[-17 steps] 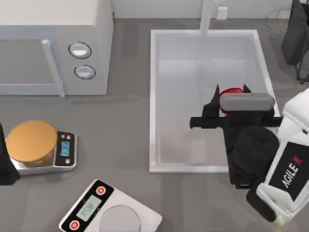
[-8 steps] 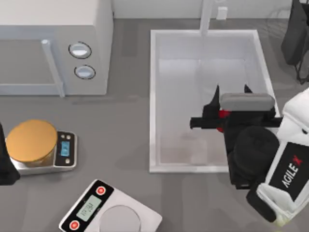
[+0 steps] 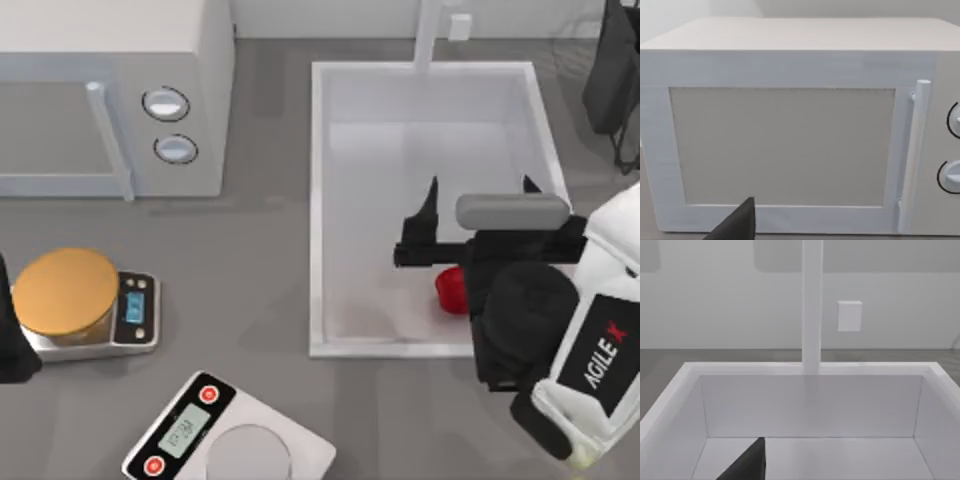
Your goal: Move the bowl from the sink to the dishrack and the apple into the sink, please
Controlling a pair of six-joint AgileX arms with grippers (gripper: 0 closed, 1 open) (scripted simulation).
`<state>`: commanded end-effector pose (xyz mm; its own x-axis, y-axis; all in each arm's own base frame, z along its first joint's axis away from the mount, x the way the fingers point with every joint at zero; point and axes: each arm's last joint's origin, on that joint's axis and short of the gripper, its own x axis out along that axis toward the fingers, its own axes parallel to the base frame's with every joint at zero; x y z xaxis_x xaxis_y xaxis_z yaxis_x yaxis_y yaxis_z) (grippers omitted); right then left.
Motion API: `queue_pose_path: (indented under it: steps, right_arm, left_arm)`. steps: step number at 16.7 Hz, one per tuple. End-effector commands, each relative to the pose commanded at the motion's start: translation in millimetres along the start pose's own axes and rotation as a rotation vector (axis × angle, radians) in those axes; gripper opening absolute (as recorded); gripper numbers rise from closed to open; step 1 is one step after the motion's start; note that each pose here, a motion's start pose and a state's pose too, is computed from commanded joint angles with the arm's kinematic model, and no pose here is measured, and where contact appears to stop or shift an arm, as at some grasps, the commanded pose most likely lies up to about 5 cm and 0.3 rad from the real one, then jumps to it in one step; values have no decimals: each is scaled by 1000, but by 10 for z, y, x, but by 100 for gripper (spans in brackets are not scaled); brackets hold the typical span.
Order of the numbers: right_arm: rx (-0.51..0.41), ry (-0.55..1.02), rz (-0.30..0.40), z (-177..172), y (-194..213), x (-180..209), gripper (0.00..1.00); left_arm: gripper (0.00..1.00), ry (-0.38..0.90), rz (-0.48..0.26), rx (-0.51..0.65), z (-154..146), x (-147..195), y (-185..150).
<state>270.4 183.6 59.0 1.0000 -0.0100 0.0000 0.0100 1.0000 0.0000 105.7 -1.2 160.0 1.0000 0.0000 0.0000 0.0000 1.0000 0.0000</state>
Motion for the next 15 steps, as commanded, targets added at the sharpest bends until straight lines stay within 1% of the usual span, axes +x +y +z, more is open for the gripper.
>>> queue_pose_path:
  steps: [5, 8, 11, 15]
  right_arm:
    - [1, -1, 0, 2, 2, 1, 100]
    - [-6, 6, -2, 87, -78, 30, 100]
    - [-17, 20, -4, 328, -257, 50, 100]
    - [-21, 27, -4, 840, -614, -54, 100]
  left_arm:
    - [100, 0, 0, 0, 0, 0, 0]
    - [100, 0, 0, 0, 0, 0, 0]
    - [100, 0, 0, 0, 0, 0, 0]
    - [100, 0, 0, 0, 0, 0, 0]
